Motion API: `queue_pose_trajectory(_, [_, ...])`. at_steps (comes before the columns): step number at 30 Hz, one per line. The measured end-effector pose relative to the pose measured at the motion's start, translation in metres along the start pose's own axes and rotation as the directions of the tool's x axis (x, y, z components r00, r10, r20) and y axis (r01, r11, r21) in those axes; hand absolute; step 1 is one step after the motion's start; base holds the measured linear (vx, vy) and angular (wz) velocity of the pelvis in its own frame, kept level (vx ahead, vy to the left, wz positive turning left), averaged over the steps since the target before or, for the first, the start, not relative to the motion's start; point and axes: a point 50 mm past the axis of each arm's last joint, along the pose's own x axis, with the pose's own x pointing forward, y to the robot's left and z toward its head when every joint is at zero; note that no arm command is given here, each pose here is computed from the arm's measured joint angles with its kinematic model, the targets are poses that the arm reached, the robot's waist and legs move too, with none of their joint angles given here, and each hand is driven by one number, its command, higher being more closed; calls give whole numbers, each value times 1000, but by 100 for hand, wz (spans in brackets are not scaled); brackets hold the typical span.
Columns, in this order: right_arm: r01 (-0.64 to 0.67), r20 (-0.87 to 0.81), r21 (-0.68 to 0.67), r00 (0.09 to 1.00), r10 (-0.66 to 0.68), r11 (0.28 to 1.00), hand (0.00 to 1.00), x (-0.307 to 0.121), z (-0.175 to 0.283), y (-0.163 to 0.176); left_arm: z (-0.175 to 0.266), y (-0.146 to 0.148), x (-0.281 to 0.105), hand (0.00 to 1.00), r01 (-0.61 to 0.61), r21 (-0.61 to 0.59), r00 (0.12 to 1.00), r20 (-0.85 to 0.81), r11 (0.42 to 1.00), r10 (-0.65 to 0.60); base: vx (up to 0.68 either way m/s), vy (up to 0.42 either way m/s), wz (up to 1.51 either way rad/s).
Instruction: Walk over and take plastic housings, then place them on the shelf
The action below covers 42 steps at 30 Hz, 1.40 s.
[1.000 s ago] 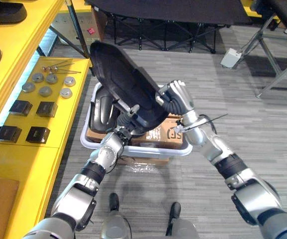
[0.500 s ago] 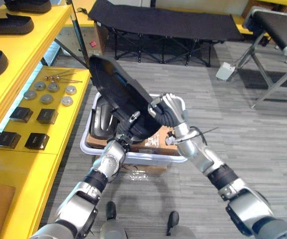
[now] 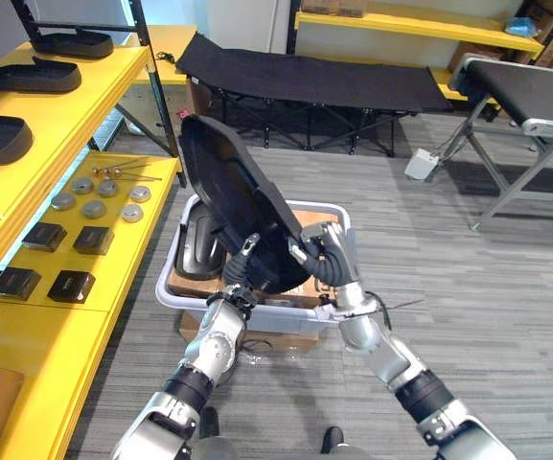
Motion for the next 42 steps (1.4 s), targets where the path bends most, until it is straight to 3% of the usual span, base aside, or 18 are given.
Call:
queue_pose_trajectory(5, [158, -162, 97, 977, -141, 983, 0, -10, -4, -6, 16, -20, -2, 100, 0, 182, 994, 110, 983, -20, 0, 0, 0])
queue_pose_trajectory(9, [207, -247, 171, 955, -162, 963, 0, -11, -7, -10, 19, -28, -4, 100, -34, 258, 986, 165, 965, -9, 7, -5, -6])
queue_pose_trajectory(16, [220, -293, 265, 946, -139, 939, 0, -14, -12, -32, 10, -17, -21, 100, -147, 380, 974, 215, 913, 68, -3, -3, -8])
queue_pose_trajectory(19, [289, -331, 330, 927, -176, 899, 0, -18, -15, -51, 8, -9, -26, 100, -206, 431, 966, 231, 878, 113, -7, -2, -1])
queue_pose_trajectory(22, [424, -390, 418, 882, -263, 803, 0, -30, -26, -86, 18, 22, -45, 100, -392, 504, 912, 325, 769, 252, -22, -4, -12])
queue_pose_trajectory(23, [461, -401, 469, 871, -283, 753, 0, -36, -27, -95, 23, 34, -54, 100, -471, 552, 877, 374, 688, 300, -10, 0, -14])
queue_pose_trajectory(25, [499, -403, 515, 859, -317, 697, 0, -44, -26, -105, 29, 47, -64, 100, -543, 602, 838, 435, 585, 330, -3, -1, -9])
queue_pose_trajectory(26, [527, -411, 569, 847, -336, 631, 0, -51, -26, -111, 36, 53, -70, 100, -596, 624, 802, 492, 505, 338, 0, 0, 0])
queue_pose_trajectory(28, [569, -438, 625, 822, -364, 534, 0, -64, -30, -117, 50, 57, -78, 100, -667, 621, 744, 583, 412, 327, 3, 0, -5])
queue_pose_trajectory(30, [632, -488, 614, 775, -401, 473, 0, -81, -35, -121, 63, 55, -83, 100, -729, 580, 681, 670, 363, 296, 8, 2, -10])
queue_pose_trajectory(34, [740, -630, 509, 669, -396, 440, 0, -119, -52, -114, 71, 55, -93, 100, -763, 520, 633, 722, 383, 280, 30, 3, -17])
queue_pose_trajectory(36, [771, -680, 451, 623, -387, 450, 0, -135, -58, -112, 70, 55, -99, 100, -753, 494, 637, 712, 436, 295, 14, -2, -2])
queue_pose_trajectory(37, [771, -710, 397, 602, -365, 497, 0, -148, -62, -112, 67, 51, -103, 100, -727, 466, 654, 695, 505, 300, 20, -3, -4])
queue_pose_trajectory(39, [769, -734, 369, 586, -344, 522, 0, -156, -65, -112, 65, 45, -111, 100, -694, 436, 671, 680, 572, 295, 12, -2, -2])
queue_pose_trajectory(42, [741, -736, 396, 609, -296, 542, 0, -157, -66, -108, 67, 42, -122, 100, -675, 405, 673, 680, 616, 291, 9, -3, 6])
